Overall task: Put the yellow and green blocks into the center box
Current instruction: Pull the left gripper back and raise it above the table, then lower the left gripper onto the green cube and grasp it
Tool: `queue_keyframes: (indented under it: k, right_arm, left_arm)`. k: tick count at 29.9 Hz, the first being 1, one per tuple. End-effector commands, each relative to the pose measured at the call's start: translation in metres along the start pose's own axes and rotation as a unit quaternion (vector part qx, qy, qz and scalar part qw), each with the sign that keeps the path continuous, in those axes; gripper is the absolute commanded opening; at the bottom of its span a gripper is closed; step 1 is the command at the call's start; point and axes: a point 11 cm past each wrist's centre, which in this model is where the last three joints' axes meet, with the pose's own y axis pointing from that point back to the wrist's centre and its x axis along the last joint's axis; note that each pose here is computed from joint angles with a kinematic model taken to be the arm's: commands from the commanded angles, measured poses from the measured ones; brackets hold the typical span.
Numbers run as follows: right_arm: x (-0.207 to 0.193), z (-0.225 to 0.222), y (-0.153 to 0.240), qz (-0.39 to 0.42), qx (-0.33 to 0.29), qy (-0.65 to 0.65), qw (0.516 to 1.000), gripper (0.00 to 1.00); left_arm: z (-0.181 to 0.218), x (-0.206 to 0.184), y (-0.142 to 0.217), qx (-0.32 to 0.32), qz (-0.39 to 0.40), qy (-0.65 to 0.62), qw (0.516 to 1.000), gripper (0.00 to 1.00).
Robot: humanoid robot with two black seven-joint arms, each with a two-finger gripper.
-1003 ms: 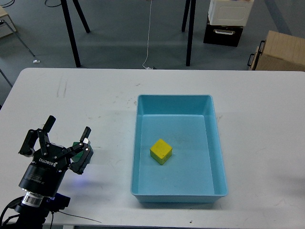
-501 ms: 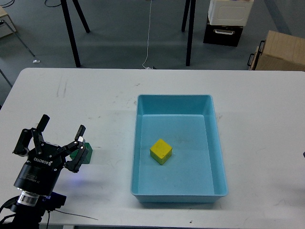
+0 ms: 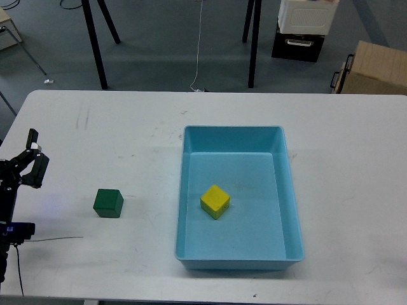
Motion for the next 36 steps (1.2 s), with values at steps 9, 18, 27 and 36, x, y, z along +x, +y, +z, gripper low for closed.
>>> queue_keyframes:
  k: [9,18,27,36]
  right_arm:
    - [0.000,0.005,-0.003,-0.008,0.001,-0.008,1.000,1.00]
    - [-0.001,0.008,-0.005,-0.010,-0.003,-0.010,1.000,1.00]
    - [0.000,0.016,-0.009,-0.013,-0.012,-0.019,1.000,1.00]
    - [0.000,0.033,-0.020,-0.022,-0.033,-0.032,0.999,1.00]
  left_arm:
    - [0.060,-0.165,-0.114,0.192,-0.119,-0.313,0.922,1.00]
    - [-0.060,-0.153,-0.179,0.431,-0.125,-0.487,0.749,1.00]
    - [-0.149,-0.143,-0.184,0.572,-0.156,-0.620,0.514,1.00]
    - [-0.169,-0.058,-0.122,0.690,-0.152,-0.673,0.220,1.00]
